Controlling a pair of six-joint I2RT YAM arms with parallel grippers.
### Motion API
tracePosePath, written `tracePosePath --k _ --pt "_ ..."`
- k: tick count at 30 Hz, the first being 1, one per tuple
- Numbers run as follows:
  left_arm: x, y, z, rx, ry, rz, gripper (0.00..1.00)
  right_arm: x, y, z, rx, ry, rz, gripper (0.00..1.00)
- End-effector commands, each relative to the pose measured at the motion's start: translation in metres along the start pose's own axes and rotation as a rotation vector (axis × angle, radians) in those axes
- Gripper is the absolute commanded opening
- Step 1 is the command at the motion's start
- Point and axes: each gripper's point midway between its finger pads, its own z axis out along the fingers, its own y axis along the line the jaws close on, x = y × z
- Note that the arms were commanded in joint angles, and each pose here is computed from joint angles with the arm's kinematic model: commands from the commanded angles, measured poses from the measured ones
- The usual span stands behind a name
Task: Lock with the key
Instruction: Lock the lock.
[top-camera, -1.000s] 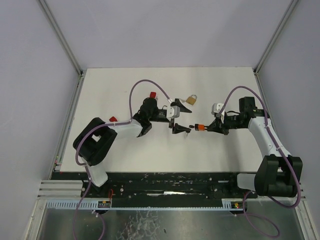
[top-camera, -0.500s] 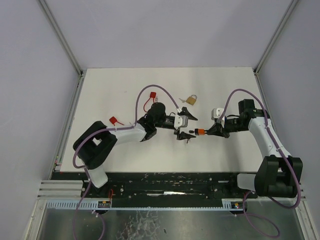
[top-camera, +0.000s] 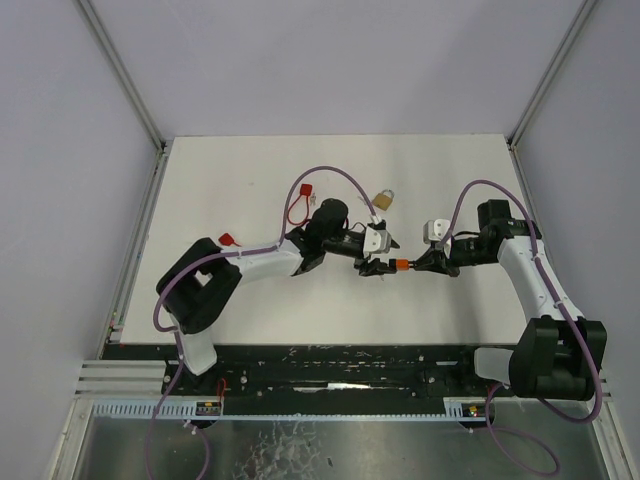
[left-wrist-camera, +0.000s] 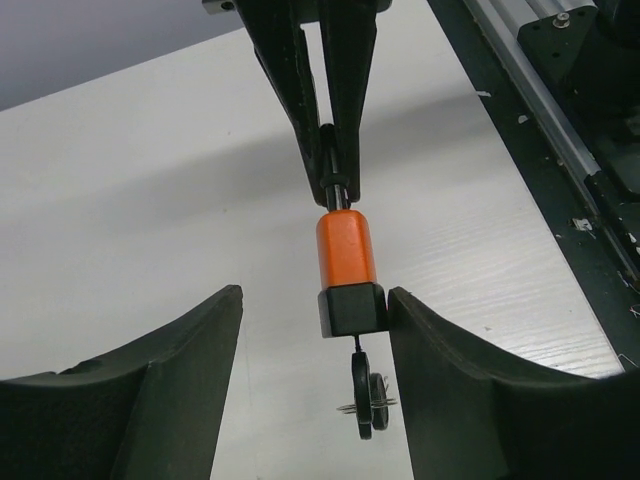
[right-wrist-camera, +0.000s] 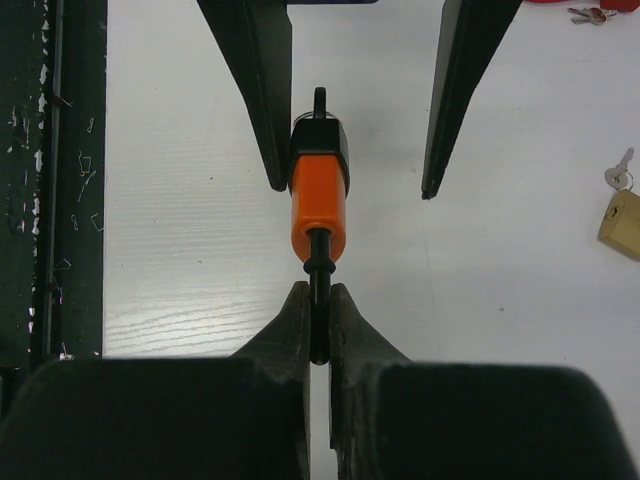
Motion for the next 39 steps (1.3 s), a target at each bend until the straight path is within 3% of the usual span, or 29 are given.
tracePosePath --k 1,17,39 --pt "0.001 0.001 0.004 0.017 0.014 0.026 0.58 -0.029 -0.005 -0.005 0.017 -0.087 -0.061 0.0" --pt "0.001 -0.004 0.004 0.046 0.021 0.03 0.56 -0.033 -0.005 -0.008 0.025 -0.105 -0.053 0.0" --pt "0.004 -0.013 0.012 0.116 0.038 0.024 0.42 -0.031 -0.006 -0.007 0.031 -0.115 -0.046 0.0"
